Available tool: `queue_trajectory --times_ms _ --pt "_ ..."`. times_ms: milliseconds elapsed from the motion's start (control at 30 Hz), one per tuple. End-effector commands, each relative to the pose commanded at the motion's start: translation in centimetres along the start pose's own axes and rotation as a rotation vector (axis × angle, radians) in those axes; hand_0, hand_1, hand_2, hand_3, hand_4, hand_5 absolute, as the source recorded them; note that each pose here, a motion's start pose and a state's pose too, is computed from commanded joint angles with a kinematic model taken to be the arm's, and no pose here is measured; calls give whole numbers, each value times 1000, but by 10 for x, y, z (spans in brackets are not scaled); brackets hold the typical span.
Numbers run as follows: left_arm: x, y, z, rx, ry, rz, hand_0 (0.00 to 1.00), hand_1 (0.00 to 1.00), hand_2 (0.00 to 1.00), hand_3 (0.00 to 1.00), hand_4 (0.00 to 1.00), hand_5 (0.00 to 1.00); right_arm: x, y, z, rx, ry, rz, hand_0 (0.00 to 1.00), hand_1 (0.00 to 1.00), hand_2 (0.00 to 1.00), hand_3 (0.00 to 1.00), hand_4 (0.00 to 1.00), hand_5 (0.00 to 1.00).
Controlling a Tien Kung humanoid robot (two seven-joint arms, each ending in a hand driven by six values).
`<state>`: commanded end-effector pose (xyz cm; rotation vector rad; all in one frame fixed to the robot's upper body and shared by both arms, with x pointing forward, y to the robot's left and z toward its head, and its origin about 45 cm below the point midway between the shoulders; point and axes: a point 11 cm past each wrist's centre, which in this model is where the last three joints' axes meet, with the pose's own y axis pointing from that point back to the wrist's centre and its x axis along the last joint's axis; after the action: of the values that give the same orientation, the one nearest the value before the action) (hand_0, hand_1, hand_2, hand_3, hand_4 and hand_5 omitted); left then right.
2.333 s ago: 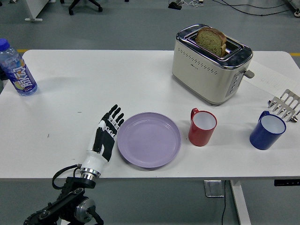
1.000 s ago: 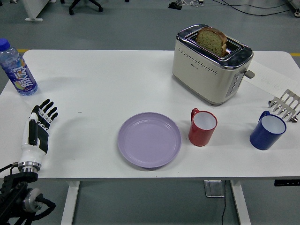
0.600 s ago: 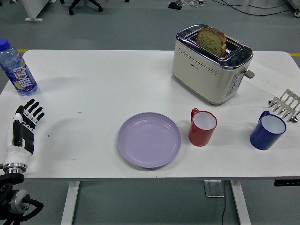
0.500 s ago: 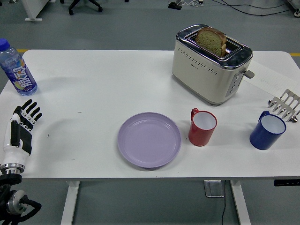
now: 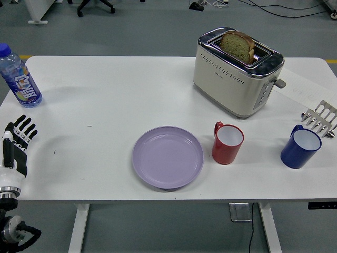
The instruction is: Push plate across desktop
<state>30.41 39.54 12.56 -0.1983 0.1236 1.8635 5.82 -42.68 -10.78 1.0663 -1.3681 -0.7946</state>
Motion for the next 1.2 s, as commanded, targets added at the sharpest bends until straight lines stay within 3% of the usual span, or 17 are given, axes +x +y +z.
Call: queue_trajectory --times_ms 1033,1200 --pt "3 -1 1 -10 23 20 795 815 827 798 481 998 0 0 -3 5 1 0 600 546 650 611 138 354" --pt "4 -2 2 -8 81 32 787 805 823 799 481 998 0 0 -3 7 1 0 600 545 650 611 138 354"
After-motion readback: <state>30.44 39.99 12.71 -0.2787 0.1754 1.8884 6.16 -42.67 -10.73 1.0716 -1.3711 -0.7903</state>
